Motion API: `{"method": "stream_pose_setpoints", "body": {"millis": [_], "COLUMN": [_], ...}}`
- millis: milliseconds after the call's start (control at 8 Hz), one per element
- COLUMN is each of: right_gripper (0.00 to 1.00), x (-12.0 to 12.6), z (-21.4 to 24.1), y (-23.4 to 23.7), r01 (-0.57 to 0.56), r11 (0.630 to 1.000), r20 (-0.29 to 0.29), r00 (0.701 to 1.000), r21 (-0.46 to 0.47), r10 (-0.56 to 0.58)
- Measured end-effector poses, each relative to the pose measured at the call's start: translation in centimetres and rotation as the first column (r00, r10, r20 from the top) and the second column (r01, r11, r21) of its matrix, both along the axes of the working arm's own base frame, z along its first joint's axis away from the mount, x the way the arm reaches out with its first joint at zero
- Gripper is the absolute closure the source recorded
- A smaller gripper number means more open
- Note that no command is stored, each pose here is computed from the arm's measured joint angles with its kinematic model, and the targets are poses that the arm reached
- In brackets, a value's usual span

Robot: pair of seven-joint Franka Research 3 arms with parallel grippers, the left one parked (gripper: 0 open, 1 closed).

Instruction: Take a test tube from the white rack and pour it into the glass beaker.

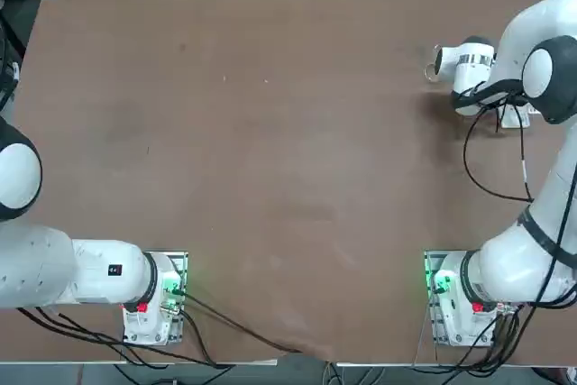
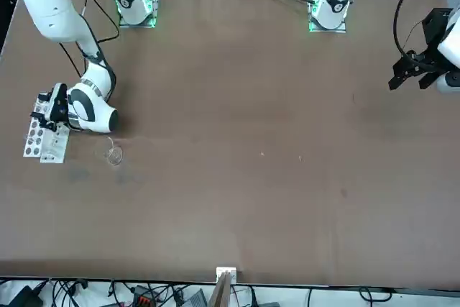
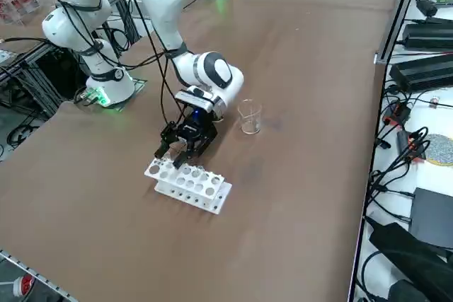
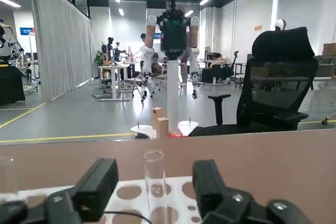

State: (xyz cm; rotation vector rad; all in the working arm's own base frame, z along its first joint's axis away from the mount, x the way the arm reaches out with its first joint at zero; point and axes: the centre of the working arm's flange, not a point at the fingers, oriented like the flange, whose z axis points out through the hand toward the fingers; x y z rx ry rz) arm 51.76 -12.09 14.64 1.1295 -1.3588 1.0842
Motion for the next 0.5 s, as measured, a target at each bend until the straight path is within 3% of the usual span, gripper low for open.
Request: {"method": "stream_pose_setpoints", "body": {"millis": [125,375,500], "right_gripper": [0.0,0.0,0.0], "x": [0.4,1.2,2.0], "z": [0.4,2.8,5.4], "y": [0.2,0.8,1.6], "r01": [0.0,0.016,0.036], "r11": [1.0,0.999,0.999], "r20": [0.002,-0.017,-0.049], "r00": [1.0,1.0,0.998], "r21": [-0.011,-0.039,-0.01], "r10": [0.0,-0.017,-0.037]}}
